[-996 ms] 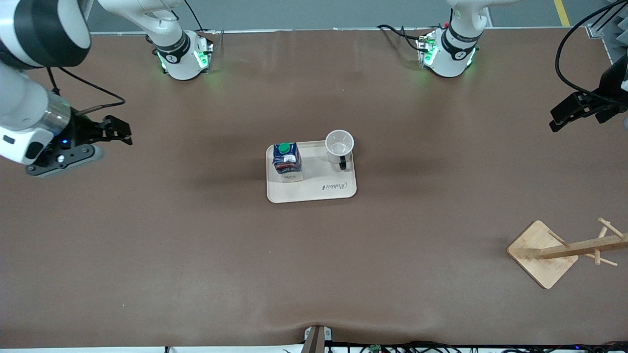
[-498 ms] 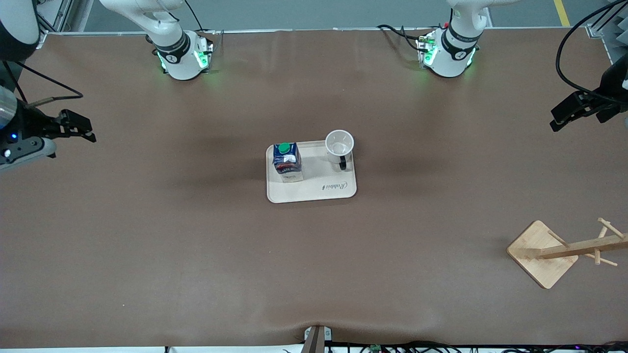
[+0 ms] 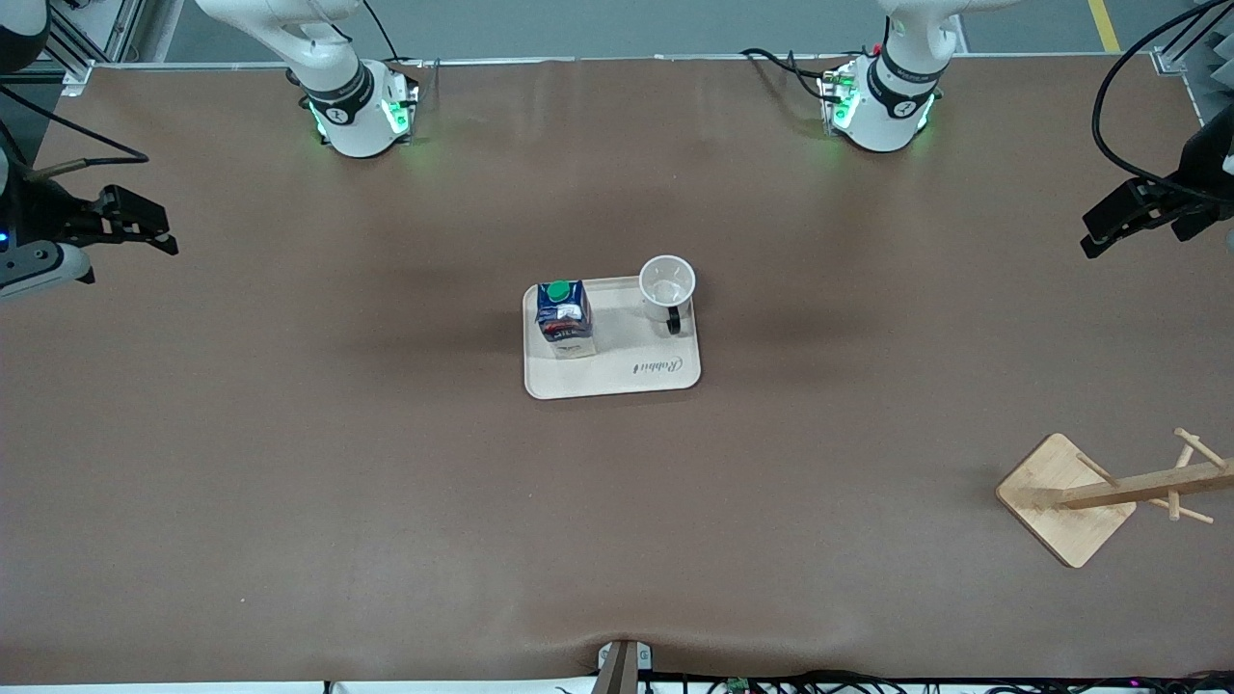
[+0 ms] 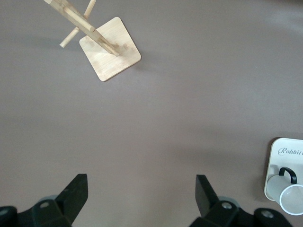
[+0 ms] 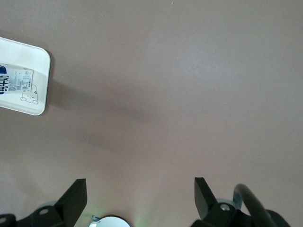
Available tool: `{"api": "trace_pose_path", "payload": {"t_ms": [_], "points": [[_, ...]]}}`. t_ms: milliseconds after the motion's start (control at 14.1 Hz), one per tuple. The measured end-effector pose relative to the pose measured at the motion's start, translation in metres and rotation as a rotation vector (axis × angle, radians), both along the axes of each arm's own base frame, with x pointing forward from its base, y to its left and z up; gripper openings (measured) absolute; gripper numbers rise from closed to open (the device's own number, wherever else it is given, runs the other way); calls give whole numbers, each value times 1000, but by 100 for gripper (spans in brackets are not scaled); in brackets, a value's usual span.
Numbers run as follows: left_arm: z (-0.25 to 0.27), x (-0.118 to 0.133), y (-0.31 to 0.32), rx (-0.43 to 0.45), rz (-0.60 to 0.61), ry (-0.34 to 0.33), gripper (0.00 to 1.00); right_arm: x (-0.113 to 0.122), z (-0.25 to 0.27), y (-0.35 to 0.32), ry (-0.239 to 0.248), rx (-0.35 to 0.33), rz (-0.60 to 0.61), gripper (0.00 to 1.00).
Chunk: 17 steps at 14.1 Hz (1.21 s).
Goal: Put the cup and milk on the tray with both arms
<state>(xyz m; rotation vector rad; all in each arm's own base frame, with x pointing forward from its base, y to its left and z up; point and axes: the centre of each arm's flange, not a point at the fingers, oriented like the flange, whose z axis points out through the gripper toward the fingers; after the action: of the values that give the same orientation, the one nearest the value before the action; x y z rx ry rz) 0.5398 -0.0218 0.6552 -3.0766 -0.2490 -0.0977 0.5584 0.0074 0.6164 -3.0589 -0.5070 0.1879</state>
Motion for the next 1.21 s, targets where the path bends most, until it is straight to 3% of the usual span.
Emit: {"api": "trace_pose_path", "payload": {"t_ms": [783,1210], "points": [[-3,-8,-9,4,-18,61,100,-4,5,7,4,-6,-36,100],[1,-9,-12,4,-23,66,100,-4,5,9,4,-22,-164,100]]}}
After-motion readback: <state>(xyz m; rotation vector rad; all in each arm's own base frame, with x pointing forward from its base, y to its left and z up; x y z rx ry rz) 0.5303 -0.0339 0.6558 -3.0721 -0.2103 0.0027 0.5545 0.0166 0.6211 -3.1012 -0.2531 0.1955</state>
